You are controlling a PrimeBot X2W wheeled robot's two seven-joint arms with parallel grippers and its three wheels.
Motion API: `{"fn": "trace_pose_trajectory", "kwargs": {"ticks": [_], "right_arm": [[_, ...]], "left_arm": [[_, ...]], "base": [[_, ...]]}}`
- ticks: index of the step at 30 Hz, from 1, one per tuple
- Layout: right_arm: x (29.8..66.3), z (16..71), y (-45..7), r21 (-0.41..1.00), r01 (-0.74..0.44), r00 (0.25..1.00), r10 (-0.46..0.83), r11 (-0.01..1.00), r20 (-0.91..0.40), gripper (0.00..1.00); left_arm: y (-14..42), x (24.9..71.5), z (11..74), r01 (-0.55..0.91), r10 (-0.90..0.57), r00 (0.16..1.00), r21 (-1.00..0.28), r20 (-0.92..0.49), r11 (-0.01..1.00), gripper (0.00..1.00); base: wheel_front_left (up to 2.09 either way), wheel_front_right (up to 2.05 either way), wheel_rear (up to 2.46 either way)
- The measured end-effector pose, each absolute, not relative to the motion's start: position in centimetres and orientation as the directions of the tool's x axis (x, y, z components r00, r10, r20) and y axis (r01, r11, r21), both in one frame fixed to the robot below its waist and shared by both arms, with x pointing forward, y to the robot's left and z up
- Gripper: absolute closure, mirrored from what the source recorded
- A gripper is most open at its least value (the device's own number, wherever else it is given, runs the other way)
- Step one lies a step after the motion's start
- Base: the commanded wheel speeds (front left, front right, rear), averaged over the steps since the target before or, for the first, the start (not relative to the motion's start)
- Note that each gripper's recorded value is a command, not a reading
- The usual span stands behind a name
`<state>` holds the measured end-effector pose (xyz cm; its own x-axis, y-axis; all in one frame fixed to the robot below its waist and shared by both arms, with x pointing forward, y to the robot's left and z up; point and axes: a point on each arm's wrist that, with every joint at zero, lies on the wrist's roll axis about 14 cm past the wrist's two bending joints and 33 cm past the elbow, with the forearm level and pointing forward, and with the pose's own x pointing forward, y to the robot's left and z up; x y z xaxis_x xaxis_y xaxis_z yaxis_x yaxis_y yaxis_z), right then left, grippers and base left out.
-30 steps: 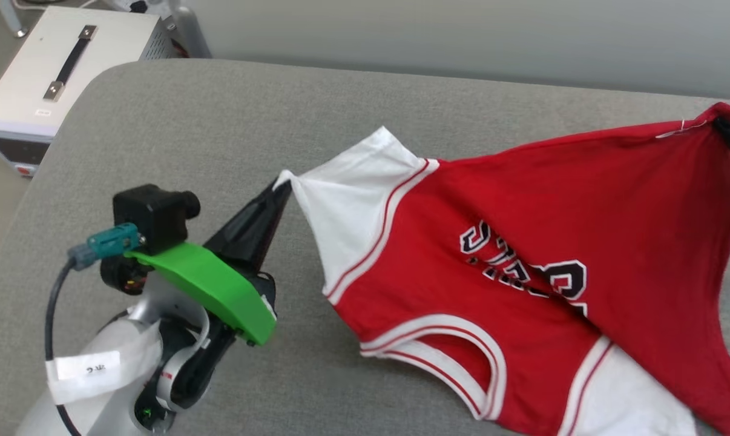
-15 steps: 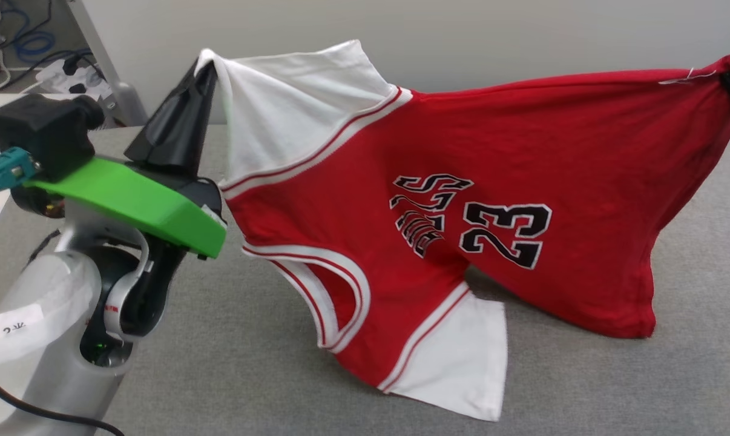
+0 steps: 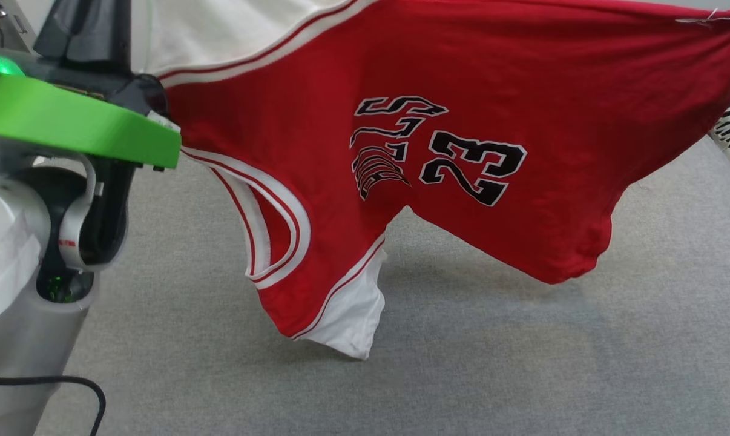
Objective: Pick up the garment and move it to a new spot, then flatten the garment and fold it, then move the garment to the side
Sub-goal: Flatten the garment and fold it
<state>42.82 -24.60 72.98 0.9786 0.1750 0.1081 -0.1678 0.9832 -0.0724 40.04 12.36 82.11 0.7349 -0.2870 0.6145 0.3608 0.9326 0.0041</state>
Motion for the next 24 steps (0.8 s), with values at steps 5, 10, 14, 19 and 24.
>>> {"fn": "trace_pose_trajectory", "kwargs": {"ticks": [5, 10, 14, 19, 24], "right_arm": [[44.2, 73.0, -24.4, -0.073, -0.165, 0.978, 0.172, 0.984, 0.119, 1.00], [46.5, 73.2, -24.0, -0.055, -0.173, 0.974, 0.179, 0.983, 0.136, 1.00], [49.1, 73.5, -23.6, -0.059, -0.177, 0.970, 0.184, 0.982, 0.158, 1.00], [53.4, 73.7, -23.8, -0.080, -0.156, 0.971, 0.168, 0.984, 0.171, 1.00], [58.4, 72.8, -23.6, -0.110, -0.144, 0.974, 0.161, 0.983, 0.160, 1.00]], "left_arm": [[12.9, 41.4, 83.8, 0.331, -0.285, 0.702, 0.055, 0.653, 0.942, 1.00], [13.4, 44.2, 84.1, 0.302, -0.315, 0.706, 0.132, 0.634, 0.944, 1.00], [14.1, 47.1, 84.3, 0.267, -0.337, 0.719, 0.205, 0.608, 0.942, 1.00], [14.8, 51.4, 84.7, 0.241, -0.361, 0.725, 0.275, 0.587, 0.931, 1.00], [15.4, 56.4, 84.2, 0.217, -0.369, 0.738, 0.318, 0.565, 0.923, 1.00]], "base": [[0.00, 0.00, 0.00], [0.00, 0.00, 0.00], [0.00, 0.00, 0.00], [0.00, 0.00, 0.00], [0.00, 0.00, 0.00]]}}
